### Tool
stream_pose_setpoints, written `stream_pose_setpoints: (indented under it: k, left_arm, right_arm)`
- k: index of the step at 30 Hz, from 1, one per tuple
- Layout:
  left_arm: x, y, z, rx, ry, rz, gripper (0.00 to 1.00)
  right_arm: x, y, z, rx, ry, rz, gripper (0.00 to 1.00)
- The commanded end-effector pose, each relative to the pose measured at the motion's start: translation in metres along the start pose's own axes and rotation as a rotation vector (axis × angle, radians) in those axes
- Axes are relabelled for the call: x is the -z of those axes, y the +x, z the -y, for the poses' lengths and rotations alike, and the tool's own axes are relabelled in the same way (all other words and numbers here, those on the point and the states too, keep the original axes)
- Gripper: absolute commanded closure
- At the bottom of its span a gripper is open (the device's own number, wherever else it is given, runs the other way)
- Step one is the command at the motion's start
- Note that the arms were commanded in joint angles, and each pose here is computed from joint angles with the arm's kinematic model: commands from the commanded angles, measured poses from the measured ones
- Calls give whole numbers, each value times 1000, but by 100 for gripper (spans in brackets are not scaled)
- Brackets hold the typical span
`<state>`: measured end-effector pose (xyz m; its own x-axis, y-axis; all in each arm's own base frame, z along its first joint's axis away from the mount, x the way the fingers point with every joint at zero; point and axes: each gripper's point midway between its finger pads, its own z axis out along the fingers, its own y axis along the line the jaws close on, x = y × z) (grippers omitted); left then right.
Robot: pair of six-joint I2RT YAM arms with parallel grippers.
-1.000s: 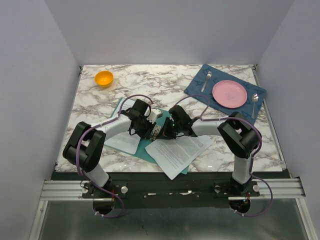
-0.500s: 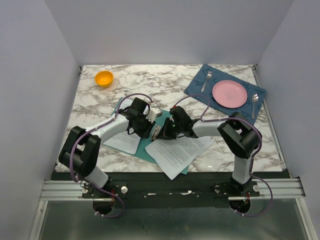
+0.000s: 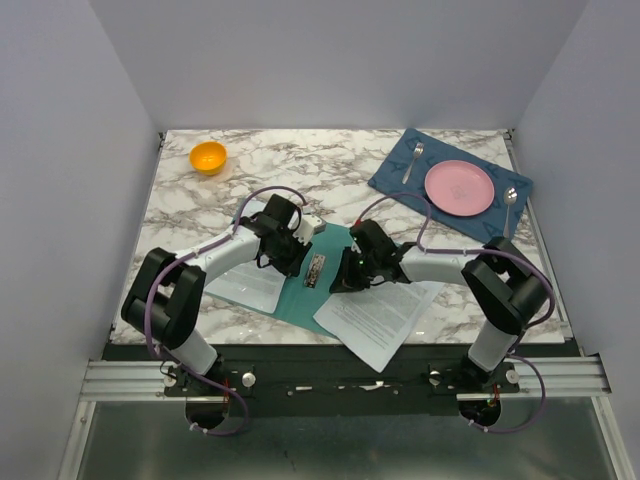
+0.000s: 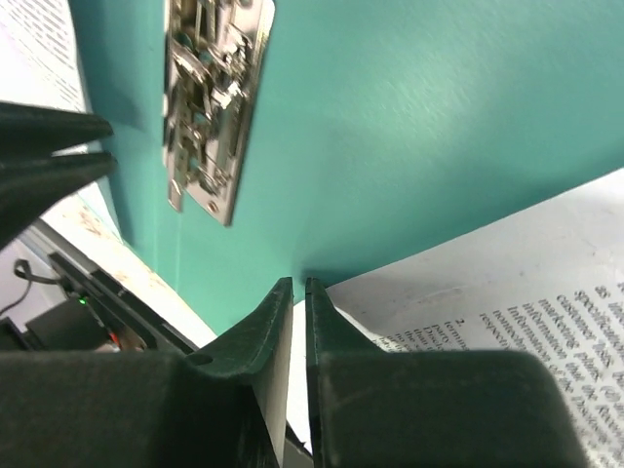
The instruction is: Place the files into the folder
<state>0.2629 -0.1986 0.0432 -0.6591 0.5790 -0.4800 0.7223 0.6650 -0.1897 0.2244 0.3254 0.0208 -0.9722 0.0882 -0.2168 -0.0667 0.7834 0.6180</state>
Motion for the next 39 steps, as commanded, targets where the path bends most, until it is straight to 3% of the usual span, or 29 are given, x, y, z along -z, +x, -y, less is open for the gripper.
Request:
stream_pose_setpoints:
  k: [1, 7, 10, 17, 21, 25, 28, 33, 39]
  left_arm:
    - [-2, -4, -3, 0, -17, 2, 69]
    - [12, -18, 0, -3, -17, 44, 69]
    - [20, -24, 2, -1, -14, 68, 64]
    - [26, -25, 7, 15, 9, 74, 63]
    - [27, -20, 10, 19, 23, 59, 47]
    - [26, -15, 11, 25, 25, 53, 40]
    - [23, -12, 9, 31, 18, 43, 43]
    - [16, -5, 10, 51, 30, 17, 57]
    - [10, 0, 15, 66, 49, -3, 60]
  right_arm:
    - [14, -3, -5, 48, 37, -1, 81]
    - [19, -24, -42, 47, -47, 30, 80]
    - [23, -35, -62, 68, -86, 53, 78]
    - [-6, -22, -38, 19, -44, 4, 78]
    - [-24, -6, -14, -44, -15, -34, 79]
    - [-34, -2, -5, -75, -15, -32, 81]
    - [-40, -1, 1, -103, -1, -27, 82]
    - [-42, 3, 12, -138, 32, -16, 84]
    - [-42, 6, 22, -162, 64, -8, 87]
